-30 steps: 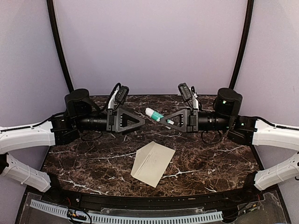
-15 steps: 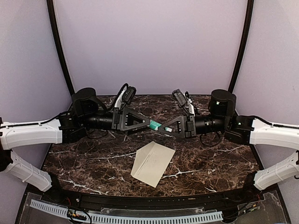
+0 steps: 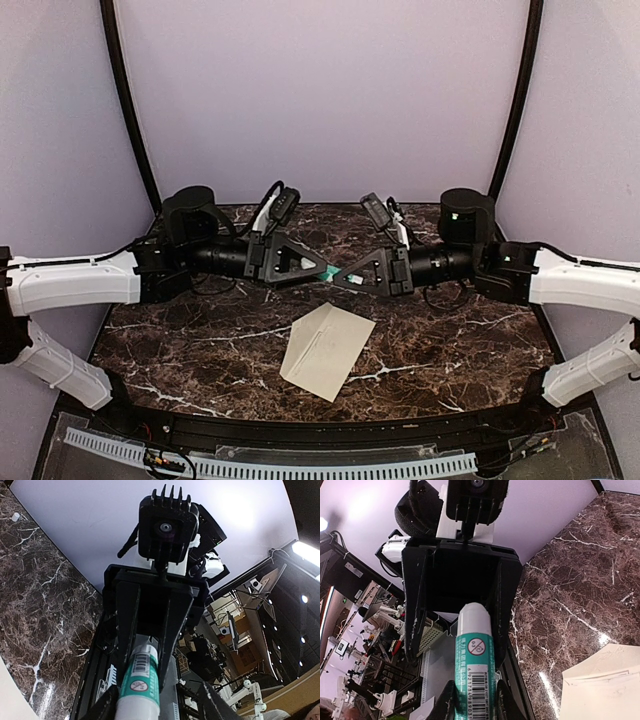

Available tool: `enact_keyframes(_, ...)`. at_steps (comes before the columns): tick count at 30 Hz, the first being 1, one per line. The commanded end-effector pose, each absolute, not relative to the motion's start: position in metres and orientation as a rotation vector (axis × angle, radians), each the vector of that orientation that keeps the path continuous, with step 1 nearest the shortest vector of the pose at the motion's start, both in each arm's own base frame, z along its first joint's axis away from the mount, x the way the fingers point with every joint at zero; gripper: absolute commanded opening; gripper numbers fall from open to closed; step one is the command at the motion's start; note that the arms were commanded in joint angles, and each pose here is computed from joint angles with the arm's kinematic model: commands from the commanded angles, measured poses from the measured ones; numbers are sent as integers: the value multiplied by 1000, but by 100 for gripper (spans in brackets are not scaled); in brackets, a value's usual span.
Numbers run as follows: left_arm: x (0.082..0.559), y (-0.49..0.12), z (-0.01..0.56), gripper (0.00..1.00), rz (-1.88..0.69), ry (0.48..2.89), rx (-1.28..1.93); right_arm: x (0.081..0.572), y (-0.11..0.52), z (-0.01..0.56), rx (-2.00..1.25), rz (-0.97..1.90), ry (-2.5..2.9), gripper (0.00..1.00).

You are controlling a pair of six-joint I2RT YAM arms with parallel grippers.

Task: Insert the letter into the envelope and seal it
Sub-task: Paint the envelope at the center of the board.

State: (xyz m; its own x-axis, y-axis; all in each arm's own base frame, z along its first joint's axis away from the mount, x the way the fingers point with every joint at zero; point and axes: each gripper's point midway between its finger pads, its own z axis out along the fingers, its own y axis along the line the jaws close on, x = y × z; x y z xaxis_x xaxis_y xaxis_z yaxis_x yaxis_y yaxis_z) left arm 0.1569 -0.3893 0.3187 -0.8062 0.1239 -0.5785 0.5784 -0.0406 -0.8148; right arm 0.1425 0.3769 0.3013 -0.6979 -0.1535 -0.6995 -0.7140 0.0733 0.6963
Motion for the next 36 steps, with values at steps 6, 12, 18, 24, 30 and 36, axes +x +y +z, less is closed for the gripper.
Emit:
enact_keyframes(6,153,-389,328,44,-1935,1876,777,145,380,311,-875,1653,1872,4)
enact_keyframes(12,154,-389,324,24,-1934,1893,769,146,379,311,-871,1644,1878,4)
enact_keyframes(18,155,-390,322,4,-1930,1902,763,149,375,315,-848,1611,1862,6)
enact_keyframes(24,159,-385,327,0,-1916,1856,709,156,362,340,-681,1650,1741,50)
enact_keyframes(30,165,-379,346,0,-1922,1743,636,158,354,346,-499,1686,1678,70)
enact_keyframes(36,166,-379,349,0,-1934,1722,627,151,367,344,-464,1725,1678,72)
